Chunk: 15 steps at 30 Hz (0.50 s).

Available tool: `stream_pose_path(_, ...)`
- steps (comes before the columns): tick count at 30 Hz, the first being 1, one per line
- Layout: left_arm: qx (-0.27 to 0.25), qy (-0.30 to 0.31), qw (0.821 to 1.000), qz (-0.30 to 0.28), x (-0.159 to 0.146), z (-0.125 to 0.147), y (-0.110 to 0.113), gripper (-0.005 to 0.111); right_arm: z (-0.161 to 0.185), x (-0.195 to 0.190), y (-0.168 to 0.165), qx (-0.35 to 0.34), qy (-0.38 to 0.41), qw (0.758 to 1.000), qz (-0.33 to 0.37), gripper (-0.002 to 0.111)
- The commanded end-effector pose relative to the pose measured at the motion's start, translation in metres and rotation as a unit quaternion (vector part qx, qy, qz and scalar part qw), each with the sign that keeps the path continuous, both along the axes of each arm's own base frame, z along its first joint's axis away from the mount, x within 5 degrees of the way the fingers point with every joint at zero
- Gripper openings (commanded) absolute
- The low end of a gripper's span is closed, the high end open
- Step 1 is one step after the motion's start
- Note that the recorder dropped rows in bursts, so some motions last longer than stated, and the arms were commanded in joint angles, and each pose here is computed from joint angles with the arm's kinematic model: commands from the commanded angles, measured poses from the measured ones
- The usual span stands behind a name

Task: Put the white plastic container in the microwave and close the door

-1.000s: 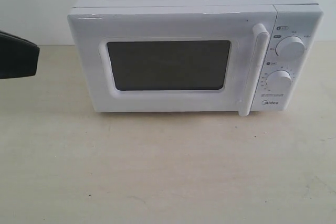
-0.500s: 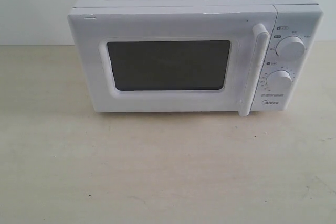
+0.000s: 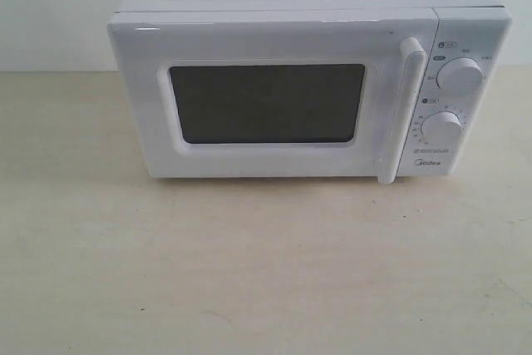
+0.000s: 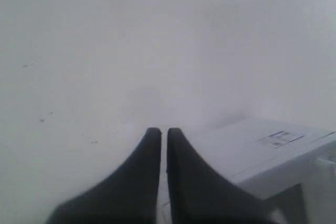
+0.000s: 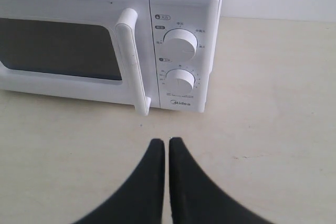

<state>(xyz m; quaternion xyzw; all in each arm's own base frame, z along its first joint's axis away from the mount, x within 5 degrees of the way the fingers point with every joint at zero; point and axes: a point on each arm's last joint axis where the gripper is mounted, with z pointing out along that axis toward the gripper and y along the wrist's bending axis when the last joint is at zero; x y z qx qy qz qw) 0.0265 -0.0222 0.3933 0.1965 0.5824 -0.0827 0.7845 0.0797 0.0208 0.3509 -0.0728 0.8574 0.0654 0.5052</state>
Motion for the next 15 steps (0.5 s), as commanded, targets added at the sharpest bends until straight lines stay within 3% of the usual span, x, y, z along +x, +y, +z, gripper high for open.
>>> stream_pose_path(1, -0.004, 0.032, 0.998, 0.062, 0.025, -0.043, 0.003, 0.004, -0.001, 0.0, -0.001, -0.005, -0.002, 1.0, 0.0, 0.0)
stream_pose_path(7, 0.004, 0.102, 0.988, 0.118, 0.041, -0.108, 0.008, 0.004, -0.001, 0.0, -0.001, -0.005, -0.002, 1.0, 0.0, 0.0)
stream_pose_path(15, -0.017, 0.071, 0.984, 0.162, 0.029, -0.16, 0.017, 0.004, -0.001, 0.0, -0.001, -0.005, -0.002, 1.0, 0.0, 0.0)
